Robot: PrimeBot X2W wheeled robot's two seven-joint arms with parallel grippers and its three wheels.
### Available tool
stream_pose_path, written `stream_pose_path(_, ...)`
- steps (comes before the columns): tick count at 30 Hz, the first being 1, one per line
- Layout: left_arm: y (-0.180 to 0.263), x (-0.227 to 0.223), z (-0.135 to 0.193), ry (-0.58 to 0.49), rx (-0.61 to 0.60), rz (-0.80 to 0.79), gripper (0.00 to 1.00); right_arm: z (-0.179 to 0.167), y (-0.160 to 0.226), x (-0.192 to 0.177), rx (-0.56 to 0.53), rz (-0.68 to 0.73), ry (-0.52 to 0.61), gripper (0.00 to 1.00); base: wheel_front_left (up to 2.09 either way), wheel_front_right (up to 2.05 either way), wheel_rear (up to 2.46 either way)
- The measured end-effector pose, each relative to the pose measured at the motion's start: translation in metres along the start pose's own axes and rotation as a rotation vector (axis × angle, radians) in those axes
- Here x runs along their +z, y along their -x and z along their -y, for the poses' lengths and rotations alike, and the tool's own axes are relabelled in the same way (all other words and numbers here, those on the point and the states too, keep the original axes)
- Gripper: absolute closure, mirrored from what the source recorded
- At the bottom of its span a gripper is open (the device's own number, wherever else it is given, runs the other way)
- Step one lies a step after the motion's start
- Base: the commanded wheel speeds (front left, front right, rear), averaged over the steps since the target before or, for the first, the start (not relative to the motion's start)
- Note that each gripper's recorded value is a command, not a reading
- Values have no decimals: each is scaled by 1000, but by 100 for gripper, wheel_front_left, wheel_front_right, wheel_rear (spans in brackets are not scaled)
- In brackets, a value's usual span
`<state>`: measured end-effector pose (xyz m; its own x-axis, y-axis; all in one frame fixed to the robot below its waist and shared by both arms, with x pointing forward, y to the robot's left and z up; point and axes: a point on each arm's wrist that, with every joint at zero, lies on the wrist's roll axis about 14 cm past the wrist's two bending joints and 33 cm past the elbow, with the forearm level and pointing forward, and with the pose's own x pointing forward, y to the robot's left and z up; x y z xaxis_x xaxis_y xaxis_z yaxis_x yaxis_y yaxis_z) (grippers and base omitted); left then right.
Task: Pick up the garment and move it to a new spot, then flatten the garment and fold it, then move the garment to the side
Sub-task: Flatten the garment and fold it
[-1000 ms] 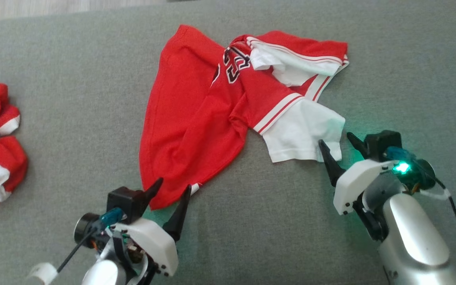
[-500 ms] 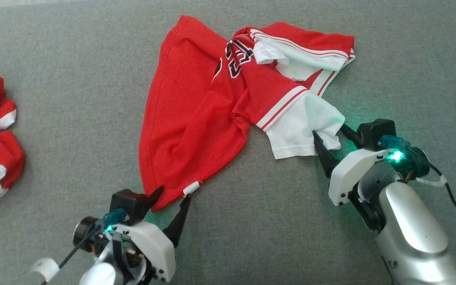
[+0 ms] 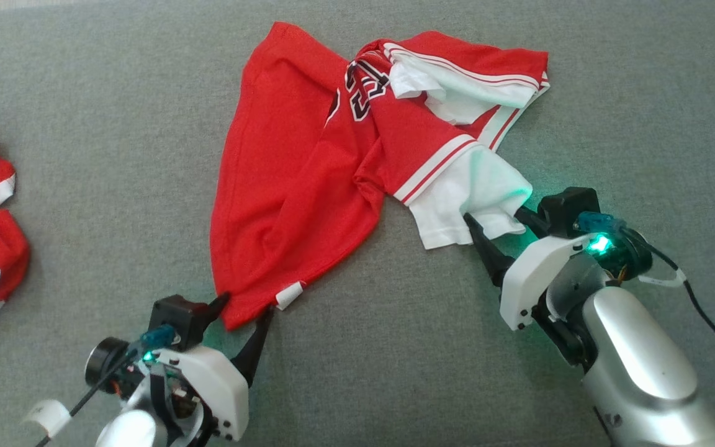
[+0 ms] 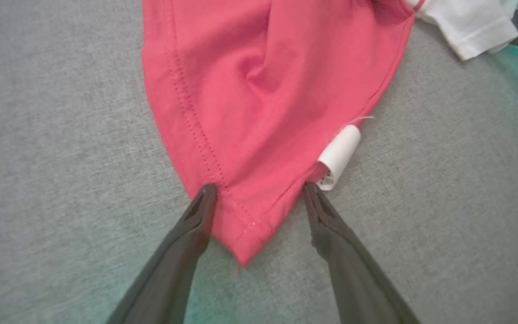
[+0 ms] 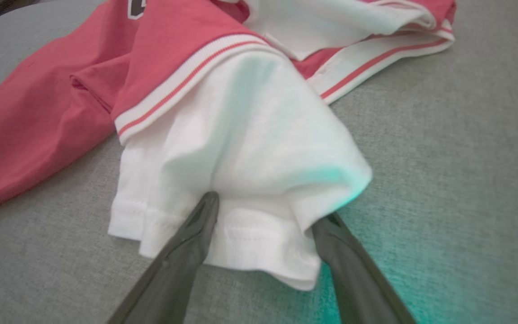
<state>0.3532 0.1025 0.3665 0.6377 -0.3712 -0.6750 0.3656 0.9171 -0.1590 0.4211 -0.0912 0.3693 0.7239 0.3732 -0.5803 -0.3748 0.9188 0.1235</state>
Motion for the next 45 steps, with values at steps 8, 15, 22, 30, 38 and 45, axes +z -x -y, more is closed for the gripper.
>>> stream_pose_path(8,-3,-7,-1,-14,-13,-50,22,-2,1,-4,20,-26,-34,11,0,0,0)
stream_pose_path(15,-6,-9,-6,-9,-12,-62,100,-2,4,-2,27,-5,-122,100,0,0,0)
stream_pose_path(22,-1,13,-5,88,-27,40,100,-4,22,61,82,227,-339,100,0,0,0)
stream_pose_path(30,42,112,1,115,-82,367,100,14,95,166,167,590,-435,100,0,0,0)
stream_pose_path(38,131,216,38,-3,-211,705,100,12,211,244,239,880,-316,100,0,0,0)
stream_pose_path(45,214,286,70,-136,-305,954,100,14,300,283,211,1058,-188,100,0,0,0)
